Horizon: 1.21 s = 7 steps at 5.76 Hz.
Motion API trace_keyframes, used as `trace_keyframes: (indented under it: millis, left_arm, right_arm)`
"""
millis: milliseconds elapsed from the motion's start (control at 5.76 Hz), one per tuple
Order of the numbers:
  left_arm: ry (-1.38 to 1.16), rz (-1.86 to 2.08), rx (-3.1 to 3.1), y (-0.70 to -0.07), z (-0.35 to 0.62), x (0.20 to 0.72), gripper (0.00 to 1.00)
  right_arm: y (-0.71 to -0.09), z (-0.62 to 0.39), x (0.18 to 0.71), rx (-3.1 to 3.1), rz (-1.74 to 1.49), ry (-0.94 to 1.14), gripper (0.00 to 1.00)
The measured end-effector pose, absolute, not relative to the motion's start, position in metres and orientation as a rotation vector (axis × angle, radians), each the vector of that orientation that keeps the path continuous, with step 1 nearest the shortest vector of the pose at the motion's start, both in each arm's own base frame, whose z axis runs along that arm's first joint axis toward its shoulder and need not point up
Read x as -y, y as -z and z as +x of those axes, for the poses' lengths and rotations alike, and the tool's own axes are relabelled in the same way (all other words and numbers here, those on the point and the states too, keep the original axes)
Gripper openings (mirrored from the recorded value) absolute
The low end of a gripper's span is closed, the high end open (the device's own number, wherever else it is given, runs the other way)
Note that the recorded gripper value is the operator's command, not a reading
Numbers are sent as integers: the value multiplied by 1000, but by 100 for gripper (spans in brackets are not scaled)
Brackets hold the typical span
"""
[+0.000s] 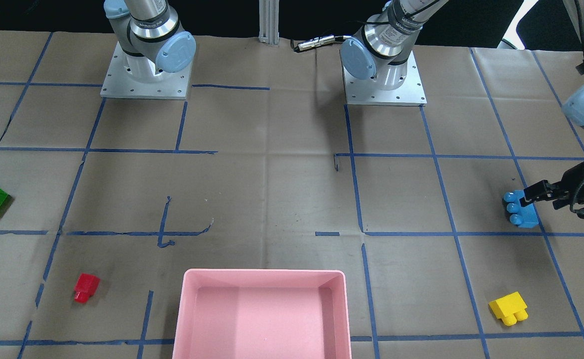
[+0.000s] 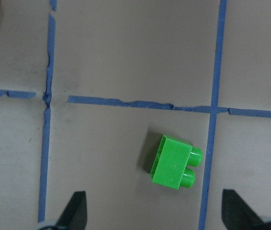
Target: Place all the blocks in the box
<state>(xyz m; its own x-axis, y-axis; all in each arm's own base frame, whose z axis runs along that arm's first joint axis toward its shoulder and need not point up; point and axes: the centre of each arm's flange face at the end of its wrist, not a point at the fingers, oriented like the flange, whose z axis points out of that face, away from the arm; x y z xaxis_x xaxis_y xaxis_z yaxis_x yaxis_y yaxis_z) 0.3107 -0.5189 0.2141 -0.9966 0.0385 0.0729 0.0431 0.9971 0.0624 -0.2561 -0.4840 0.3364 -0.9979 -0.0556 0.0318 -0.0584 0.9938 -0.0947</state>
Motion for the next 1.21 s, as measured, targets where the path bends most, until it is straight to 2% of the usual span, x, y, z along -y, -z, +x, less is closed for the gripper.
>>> trace_keyframes:
  millis: [174,347,1215]
  left_arm:
    - [89,-79,3073,-192,308,524,98]
    - [72,-103,3084,-178,302,530,98]
    - [59,-131,3111,-179,296,526,97]
  right_arm:
    - [-312,-269,483,3105,1,-155,92]
    - [-286,-283,473,3118,-81,-134,97]
    - [-219,-302,473,3136,-141,-271,94]
